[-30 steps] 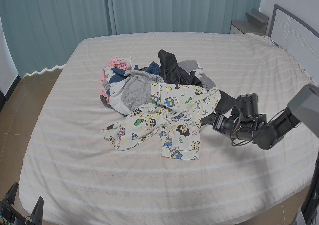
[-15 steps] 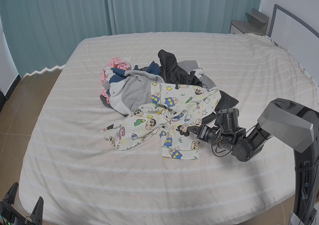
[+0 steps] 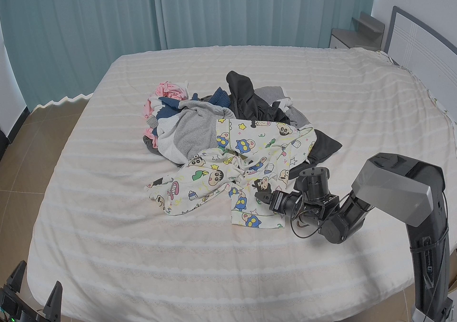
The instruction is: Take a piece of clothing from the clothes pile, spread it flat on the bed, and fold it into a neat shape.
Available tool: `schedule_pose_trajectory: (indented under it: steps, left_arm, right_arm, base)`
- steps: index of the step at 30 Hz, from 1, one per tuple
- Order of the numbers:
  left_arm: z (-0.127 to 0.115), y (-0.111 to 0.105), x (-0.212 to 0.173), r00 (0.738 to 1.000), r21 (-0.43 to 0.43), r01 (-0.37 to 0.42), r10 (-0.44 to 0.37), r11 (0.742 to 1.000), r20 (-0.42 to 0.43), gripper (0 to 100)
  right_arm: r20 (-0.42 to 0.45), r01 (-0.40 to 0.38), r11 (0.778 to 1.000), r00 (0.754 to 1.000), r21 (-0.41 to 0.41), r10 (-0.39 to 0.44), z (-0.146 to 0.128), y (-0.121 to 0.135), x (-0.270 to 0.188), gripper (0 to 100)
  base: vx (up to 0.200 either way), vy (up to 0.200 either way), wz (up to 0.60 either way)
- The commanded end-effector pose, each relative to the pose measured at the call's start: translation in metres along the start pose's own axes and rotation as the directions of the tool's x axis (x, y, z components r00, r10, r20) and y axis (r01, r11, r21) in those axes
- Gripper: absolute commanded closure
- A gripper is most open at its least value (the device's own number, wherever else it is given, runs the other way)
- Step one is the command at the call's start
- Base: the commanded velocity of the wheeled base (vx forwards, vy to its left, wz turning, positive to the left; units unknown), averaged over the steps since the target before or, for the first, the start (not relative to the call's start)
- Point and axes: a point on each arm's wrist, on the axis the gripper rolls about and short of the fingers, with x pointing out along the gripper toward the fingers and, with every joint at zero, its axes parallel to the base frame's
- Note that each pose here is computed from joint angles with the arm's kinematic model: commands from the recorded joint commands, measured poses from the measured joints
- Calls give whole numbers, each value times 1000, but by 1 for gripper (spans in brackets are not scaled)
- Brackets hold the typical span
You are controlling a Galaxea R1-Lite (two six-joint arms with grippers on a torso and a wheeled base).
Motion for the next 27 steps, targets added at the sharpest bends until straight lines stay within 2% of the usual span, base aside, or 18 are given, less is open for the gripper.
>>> schedule_pose_trajectory:
  steps: [1,7,8,12,17,22,27]
  left_arm:
    - [-4,0,0,1000,0,1,-1,1000,3,0]
    - [-4,0,0,1000,0,-1,1,1000,3,0]
    - [-4,0,0,1000,0,-1,1,1000,3,0]
    - [-4,0,0,1000,0,-1,1,1000,3,0]
    - [-4,0,0,1000,0,-1,1,1000,3,0]
    - [-4,0,0,1000,0,-1,1,1000,3,0]
    - [-4,0,0,1000,4,1,-1,1000,3,0]
  right_arm:
    - [-6,-9,1000,1000,-10,8,-6,2,6,0]
    - [-15,-14,999,1000,-35,14,-13,3,12,0]
    - [-15,-14,999,1000,-35,14,-13,3,12,100]
    - [16,5,997,1000,-79,-4,-16,1,16,100]
    - [29,10,997,1000,-80,-8,-16,1,12,100]
    - [49,-18,997,999,-79,22,-6,10,-16,100]
    - [20,-144,985,989,-99,147,0,34,-76,100]
  base:
    - [0,0,0]
    - [0,0,0]
    - [0,0,0]
    - [0,0,0]
    - [0,0,0]
    - [0,0,0]
    - [0,0,0]
